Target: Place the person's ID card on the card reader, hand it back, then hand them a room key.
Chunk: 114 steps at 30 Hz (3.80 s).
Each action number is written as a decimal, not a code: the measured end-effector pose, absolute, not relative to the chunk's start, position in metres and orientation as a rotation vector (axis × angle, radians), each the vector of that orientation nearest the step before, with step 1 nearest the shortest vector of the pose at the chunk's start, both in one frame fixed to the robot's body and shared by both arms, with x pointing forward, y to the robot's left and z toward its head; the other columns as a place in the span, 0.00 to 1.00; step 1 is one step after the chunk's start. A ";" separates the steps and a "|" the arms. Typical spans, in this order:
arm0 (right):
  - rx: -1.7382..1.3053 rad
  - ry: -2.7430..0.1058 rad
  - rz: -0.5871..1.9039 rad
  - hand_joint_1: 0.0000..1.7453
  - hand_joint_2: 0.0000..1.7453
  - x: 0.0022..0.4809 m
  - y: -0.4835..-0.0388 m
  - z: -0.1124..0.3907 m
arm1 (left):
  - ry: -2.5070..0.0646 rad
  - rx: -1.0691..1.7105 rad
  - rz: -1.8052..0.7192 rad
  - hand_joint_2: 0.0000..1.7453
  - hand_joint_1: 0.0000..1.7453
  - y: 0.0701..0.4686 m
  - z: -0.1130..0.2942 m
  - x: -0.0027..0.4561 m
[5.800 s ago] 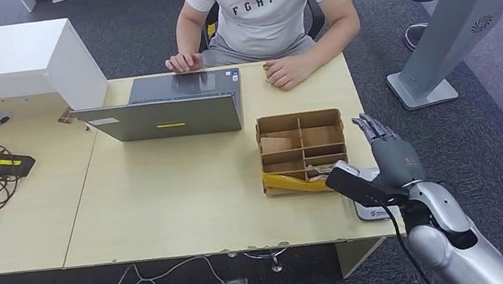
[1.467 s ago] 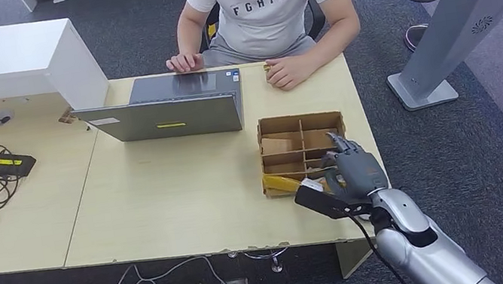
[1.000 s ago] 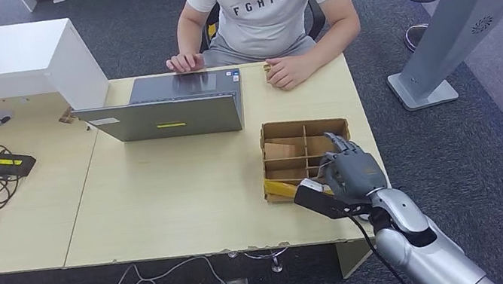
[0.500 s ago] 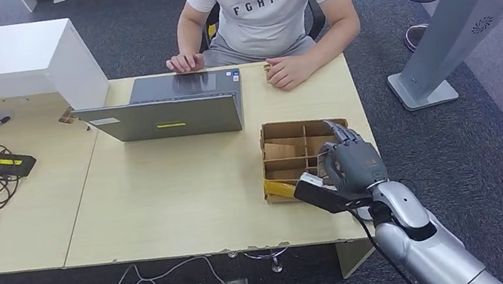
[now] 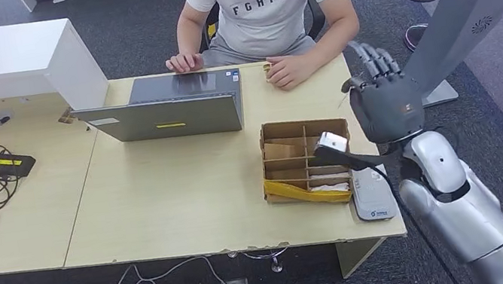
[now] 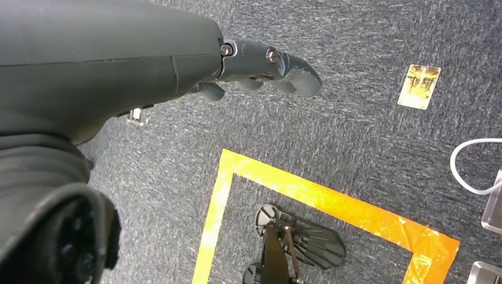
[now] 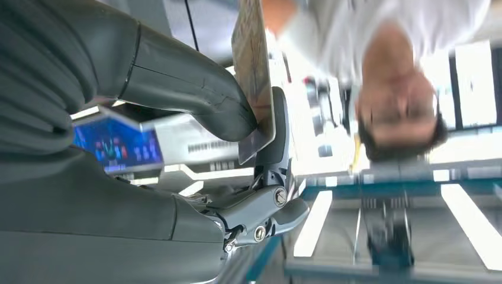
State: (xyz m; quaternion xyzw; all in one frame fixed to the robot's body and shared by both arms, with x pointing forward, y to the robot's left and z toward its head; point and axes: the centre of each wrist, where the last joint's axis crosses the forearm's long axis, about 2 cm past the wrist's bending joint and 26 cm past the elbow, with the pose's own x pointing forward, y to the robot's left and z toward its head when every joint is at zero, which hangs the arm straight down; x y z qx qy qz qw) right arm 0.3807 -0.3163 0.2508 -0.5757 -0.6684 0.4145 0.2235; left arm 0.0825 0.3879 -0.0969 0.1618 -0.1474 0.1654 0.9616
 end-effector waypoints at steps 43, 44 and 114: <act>-1.636 -1.793 1.007 1.00 1.00 0.433 -0.345 0.220 | -0.321 0.299 0.293 0.00 0.00 0.383 -0.098 0.084; -1.634 -1.791 1.008 1.00 1.00 0.433 -0.345 0.220 | -0.321 0.299 0.293 0.00 0.00 0.383 -0.098 0.084; -1.022 -0.547 0.006 0.00 1.00 0.173 -0.654 0.076 | -0.263 0.332 0.325 0.00 0.00 0.378 -0.100 0.077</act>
